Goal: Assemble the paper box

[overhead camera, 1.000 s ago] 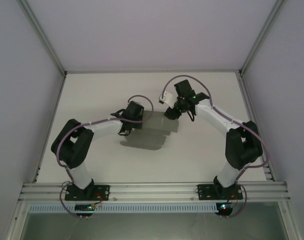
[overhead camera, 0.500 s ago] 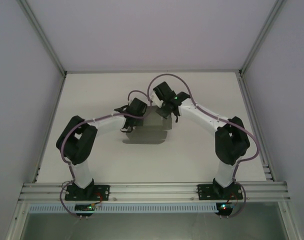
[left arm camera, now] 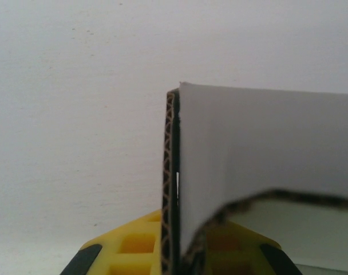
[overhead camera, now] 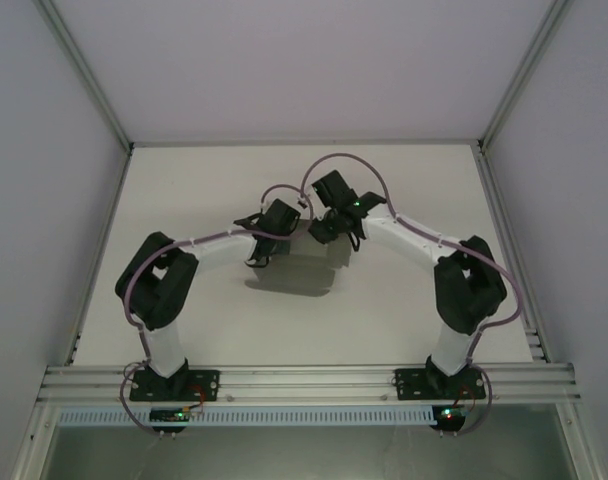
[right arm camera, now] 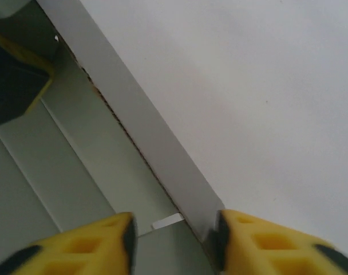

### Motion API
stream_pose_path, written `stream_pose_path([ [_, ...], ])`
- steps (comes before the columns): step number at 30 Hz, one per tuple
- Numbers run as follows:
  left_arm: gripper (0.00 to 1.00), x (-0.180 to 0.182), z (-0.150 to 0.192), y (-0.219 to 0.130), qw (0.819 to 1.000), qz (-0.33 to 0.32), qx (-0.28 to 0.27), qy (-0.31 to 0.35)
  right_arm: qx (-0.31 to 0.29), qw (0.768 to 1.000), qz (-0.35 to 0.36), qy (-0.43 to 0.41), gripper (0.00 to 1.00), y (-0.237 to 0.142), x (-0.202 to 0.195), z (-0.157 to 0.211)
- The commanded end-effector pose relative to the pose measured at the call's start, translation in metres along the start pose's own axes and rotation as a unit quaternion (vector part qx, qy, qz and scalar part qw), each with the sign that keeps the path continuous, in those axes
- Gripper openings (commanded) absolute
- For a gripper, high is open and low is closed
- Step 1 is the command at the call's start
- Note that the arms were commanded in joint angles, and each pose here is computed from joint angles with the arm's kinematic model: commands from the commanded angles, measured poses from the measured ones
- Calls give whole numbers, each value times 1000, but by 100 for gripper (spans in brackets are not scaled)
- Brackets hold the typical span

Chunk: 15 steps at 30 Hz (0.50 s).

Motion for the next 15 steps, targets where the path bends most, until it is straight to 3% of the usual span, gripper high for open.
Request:
stream_pose_path([
  [1,0,-9,5,-5,999,37,-4,5,-56,997,-16,48,67,-26,-12,-3],
  [4,0,-11,2,-9,998,62,-24,4,-61,992,-58,99,77,-32,-18,23],
  [8,0,-11,-4,-19,994,95,-52,0,-79,980,-103,149,81,-35,-23,49],
  [15,0,-20,-16,-41,975,193,-111,-14,-132,946,-255,152,65,-49,5,41],
])
Point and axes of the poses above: each hand's point on the last joint's axis, 136 mm out from that joint toward the fingers, its own y axis out along the fingers, its own x axis along the line the jaws close on, z = x × y, the point moved 1 cm from there along -y, back along the fingers, and after that the axes turned 5 degrees about y, right-handed, at the moved point
